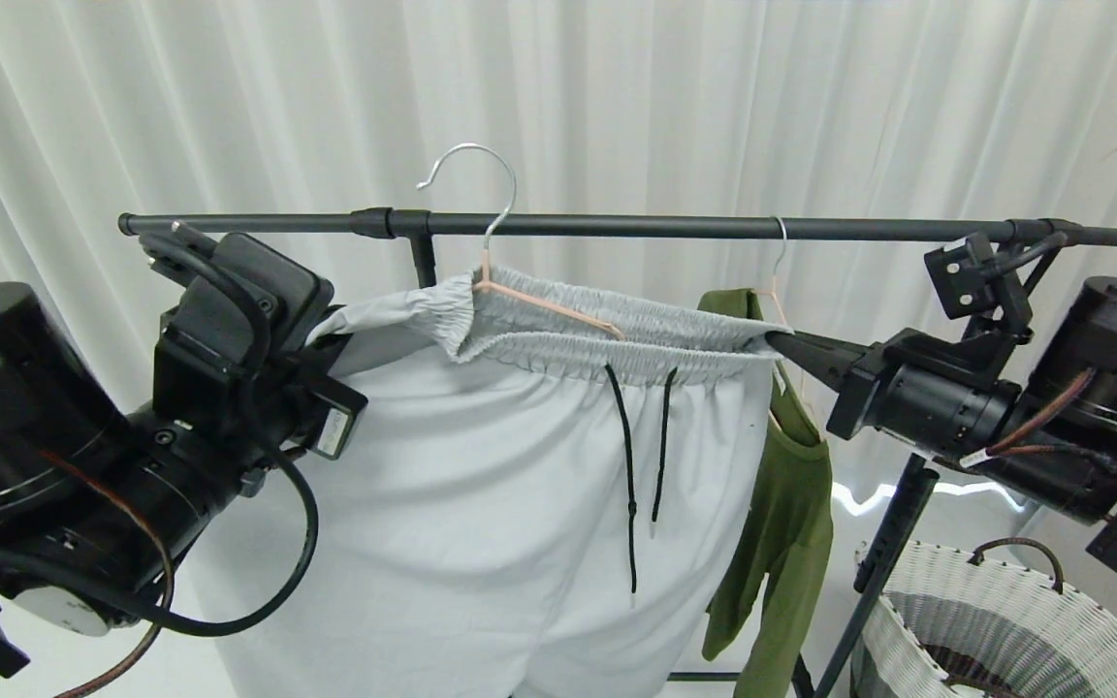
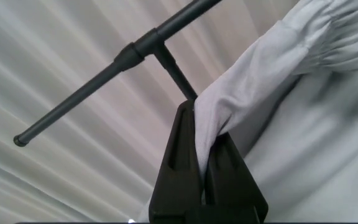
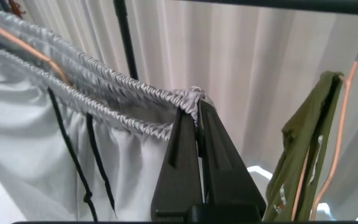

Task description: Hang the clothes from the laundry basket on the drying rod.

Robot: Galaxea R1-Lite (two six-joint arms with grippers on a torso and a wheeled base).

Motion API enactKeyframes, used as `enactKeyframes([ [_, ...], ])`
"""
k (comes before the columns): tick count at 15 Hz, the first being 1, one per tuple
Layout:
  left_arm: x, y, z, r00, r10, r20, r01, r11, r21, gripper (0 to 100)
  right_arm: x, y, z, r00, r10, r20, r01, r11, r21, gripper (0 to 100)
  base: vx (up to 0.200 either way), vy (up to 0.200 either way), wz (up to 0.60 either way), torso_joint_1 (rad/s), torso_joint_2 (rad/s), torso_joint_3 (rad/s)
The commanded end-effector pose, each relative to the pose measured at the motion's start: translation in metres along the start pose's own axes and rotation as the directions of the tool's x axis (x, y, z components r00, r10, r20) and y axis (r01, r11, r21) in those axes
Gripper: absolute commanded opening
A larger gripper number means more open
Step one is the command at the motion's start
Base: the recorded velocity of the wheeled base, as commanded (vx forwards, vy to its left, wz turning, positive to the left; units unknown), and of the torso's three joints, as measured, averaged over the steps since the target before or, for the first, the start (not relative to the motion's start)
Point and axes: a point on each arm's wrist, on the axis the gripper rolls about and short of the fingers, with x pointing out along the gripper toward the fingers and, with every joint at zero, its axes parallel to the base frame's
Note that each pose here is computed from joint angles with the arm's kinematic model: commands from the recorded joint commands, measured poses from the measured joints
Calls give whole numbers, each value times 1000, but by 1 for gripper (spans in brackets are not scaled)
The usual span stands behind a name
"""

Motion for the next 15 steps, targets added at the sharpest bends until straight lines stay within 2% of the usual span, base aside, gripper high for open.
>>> enactKeyframes([
  [1,9,-1,-1,1000,23,-20,-23,1000,1,0,-9,12,4,999,50,8,-50,999,-3,0,0,0,0,0,0,0],
  [2,11,-2,-1,999,46,-18,-46,999,-11,0,-11,23,-4,995,96,-26,-96,995,8,0,0,0,0,0,0,0],
  [3,12,-2,-1,999,49,-15,-49,999,-17,0,-11,26,-7,993,108,-40,-108,994,10,0,0,0,0,0,0,0],
  [4,13,-3,-1,999,54,-8,-54,997,-48,0,-13,31,-16,989,123,-83,-124,992,-6,0,0,0,0,0,0,0],
  [5,13,-3,-1,999,54,-8,-54,997,-62,0,-14,32,-17,988,128,-90,-131,991,-25,100,0,0,0,0,0,0],
  [7,13,-4,-2,999,48,-8,-48,995,-86,0,-14,32,-15,989,126,-81,-129,991,-34,100,0,0,0,0,0,0],
  [8,11,-6,-3,1000,28,-1,-28,993,-117,0,-16,32,-10,989,134,-63,-137,990,-43,100,0,0,0,0,0,0],
  [10,9,-11,-5,999,-34,23,37,992,-124,0,-16,34,-3,982,185,-47,-187,981,-50,100,0,0,0,0,0,0],
  [13,1,-20,-12,990,-132,46,136,984,-112,0,-14,35,7,945,326,-31,-328,941,-87,100,0,0,0,0,0,0],
  [15,2,-24,-11,988,-145,56,151,982,-111,0,-11,35,8,922,386,-35,-388,915,-109,100,0,0,0,0,0,0],
])
